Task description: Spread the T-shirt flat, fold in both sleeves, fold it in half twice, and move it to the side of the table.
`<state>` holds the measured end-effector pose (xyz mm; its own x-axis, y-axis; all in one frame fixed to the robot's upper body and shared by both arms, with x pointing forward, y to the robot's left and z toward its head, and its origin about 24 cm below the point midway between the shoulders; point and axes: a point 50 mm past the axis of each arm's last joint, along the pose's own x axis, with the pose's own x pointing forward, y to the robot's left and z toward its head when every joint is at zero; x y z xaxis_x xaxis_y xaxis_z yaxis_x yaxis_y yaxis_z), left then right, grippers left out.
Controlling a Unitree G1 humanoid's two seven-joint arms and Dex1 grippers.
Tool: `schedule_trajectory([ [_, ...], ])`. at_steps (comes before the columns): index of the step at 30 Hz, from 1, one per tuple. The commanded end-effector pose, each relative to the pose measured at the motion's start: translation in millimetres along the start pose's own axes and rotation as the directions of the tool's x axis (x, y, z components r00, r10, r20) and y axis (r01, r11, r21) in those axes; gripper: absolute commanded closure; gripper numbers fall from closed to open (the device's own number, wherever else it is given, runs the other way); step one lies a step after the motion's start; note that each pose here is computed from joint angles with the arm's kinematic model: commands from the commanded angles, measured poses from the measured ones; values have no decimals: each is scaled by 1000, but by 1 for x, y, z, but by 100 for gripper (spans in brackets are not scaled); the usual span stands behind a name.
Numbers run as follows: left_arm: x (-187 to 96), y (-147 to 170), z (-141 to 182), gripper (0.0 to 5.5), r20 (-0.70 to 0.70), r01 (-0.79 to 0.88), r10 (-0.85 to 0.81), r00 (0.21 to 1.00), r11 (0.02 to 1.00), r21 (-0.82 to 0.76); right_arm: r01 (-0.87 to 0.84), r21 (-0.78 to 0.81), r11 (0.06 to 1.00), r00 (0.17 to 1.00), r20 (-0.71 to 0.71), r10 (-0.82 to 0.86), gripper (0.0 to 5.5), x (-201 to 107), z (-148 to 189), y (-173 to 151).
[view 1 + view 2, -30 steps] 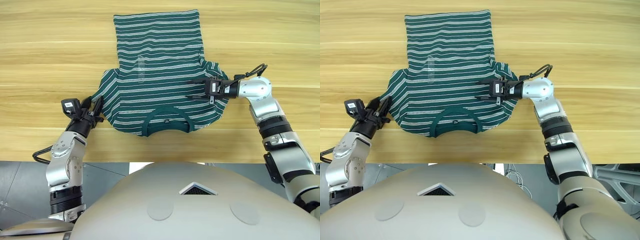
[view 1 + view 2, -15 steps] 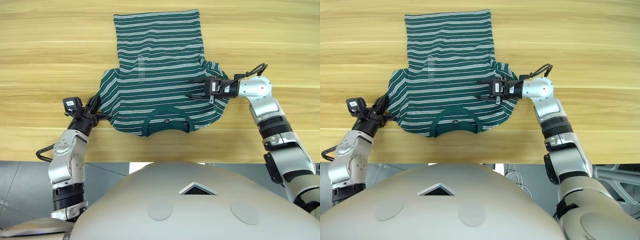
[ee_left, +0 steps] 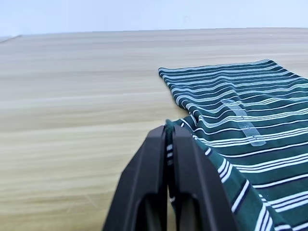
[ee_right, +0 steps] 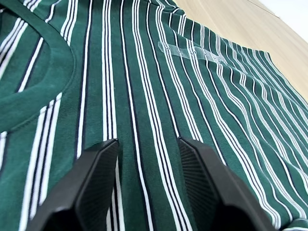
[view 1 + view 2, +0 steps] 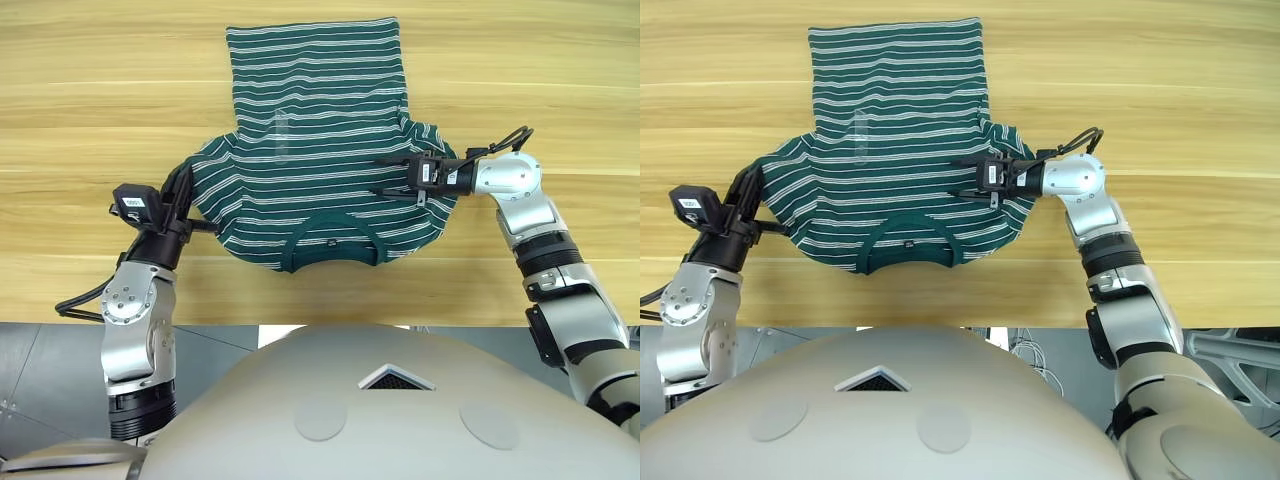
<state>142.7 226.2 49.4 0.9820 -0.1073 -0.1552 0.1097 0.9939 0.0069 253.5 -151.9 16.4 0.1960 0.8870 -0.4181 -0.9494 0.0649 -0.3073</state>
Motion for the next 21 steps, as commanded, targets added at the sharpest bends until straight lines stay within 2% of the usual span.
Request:
schedule_trajectory([
  [1,1,-14,0,545,-4,61,-61,998,997,36,2,-9,1000,1000,-6,-2,317,-2,2,-4],
  [5,8,-51,-3,545,-47,250,-246,968,950,187,5,-16,1000,1000,-1,-5,317,-3,3,-5],
  [10,10,-95,7,545,-38,390,-416,908,811,437,2,-21,1000,1000,6,-2,317,0,5,-8],
  [13,12,-104,2,545,-85,431,-443,892,779,456,4,-21,1000,1000,5,-4,317,1,5,-9],
  [17,15,-96,-19,545,-200,422,-372,906,797,433,3,-26,1000,1000,5,-3,317,-1,5,-5],
  [21,15,-95,-22,482,-220,410,-348,911,817,406,1,-33,999,1000,7,0,317,-4,6,0],
])
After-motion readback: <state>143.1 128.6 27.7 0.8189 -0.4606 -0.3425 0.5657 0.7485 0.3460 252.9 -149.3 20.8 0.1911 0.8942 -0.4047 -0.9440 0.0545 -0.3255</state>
